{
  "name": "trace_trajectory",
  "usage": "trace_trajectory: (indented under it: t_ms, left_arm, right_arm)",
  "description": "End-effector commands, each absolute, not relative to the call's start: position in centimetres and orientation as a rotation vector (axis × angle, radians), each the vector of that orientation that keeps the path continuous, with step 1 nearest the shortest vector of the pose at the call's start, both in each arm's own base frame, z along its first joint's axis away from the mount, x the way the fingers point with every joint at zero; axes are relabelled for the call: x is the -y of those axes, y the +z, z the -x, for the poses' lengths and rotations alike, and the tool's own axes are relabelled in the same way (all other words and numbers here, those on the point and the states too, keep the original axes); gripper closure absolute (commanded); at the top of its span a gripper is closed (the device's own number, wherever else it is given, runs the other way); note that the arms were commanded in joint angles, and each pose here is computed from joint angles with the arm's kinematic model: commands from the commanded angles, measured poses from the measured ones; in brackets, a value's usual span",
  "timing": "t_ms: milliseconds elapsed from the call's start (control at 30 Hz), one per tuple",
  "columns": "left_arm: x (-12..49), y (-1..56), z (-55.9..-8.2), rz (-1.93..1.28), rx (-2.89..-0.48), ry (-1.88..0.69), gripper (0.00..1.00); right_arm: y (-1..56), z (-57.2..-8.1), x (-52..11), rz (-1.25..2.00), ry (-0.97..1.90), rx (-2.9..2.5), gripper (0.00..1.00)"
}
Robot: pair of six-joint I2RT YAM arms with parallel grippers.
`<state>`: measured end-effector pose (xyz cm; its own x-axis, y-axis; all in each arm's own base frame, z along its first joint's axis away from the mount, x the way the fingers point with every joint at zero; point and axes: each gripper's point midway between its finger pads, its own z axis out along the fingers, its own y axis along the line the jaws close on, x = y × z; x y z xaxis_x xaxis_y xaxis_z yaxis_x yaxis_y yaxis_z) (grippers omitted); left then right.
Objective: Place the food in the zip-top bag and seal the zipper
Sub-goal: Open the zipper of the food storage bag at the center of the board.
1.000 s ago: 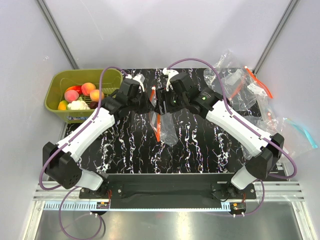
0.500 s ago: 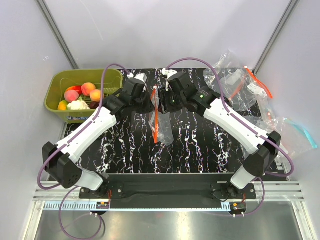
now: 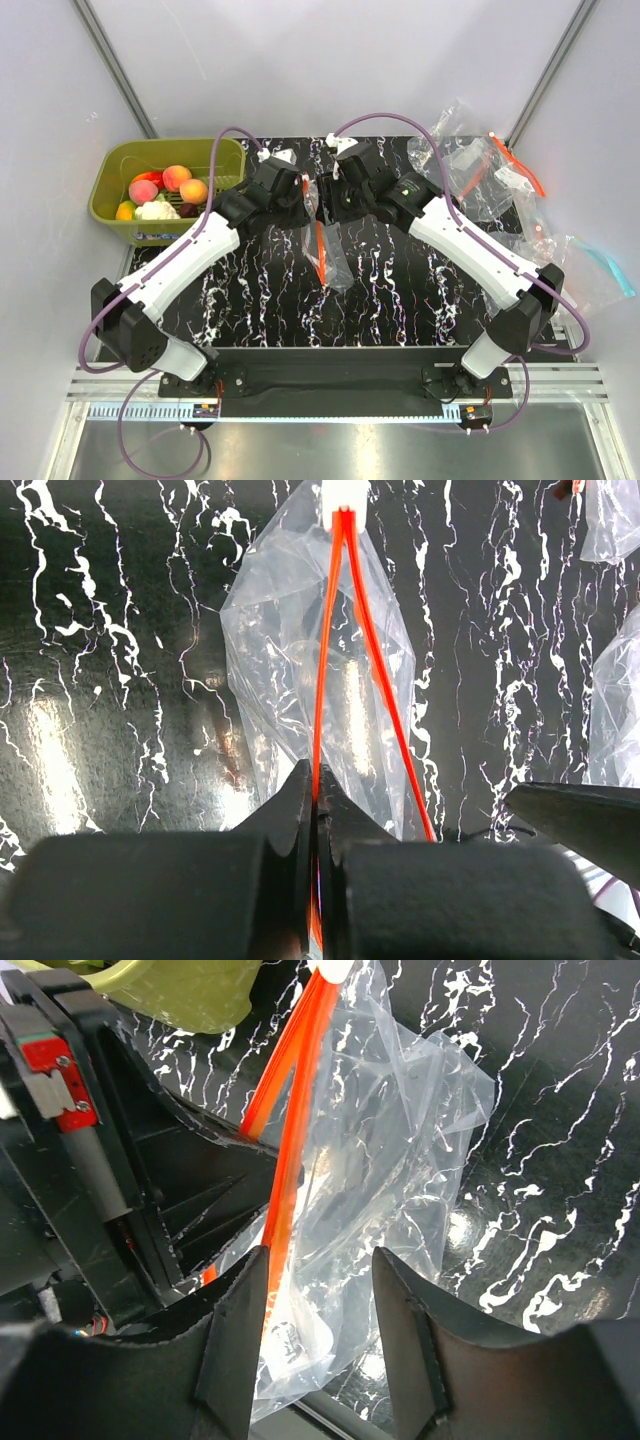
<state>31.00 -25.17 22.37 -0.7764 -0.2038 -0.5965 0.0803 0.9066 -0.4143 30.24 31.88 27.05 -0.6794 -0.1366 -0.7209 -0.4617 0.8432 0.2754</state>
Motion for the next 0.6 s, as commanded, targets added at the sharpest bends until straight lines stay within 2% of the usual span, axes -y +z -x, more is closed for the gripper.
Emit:
trace_trajectory:
  t_ms: [0,433,567]
  left_arm:
    - [25.6,24.7,-32.1,0.109,-2.321,-0.585,1.00]
    - [25.4,24.6,-32.5,0.126,-2.337,-0.543,1.00]
    - [25.4,24.7,-32.5,0.138,-2.337,-0.541,1.00]
  right_arm:
    - [29.3,-29.7,-32.6,0.418,0.670,-2.226,0.46]
    - [30.2,-28.9,-33.9,0.461,0.699,-2.186,0.43]
    - [28.7,-29.0,-33.6,0.457,0.637,-2.236,0.43]
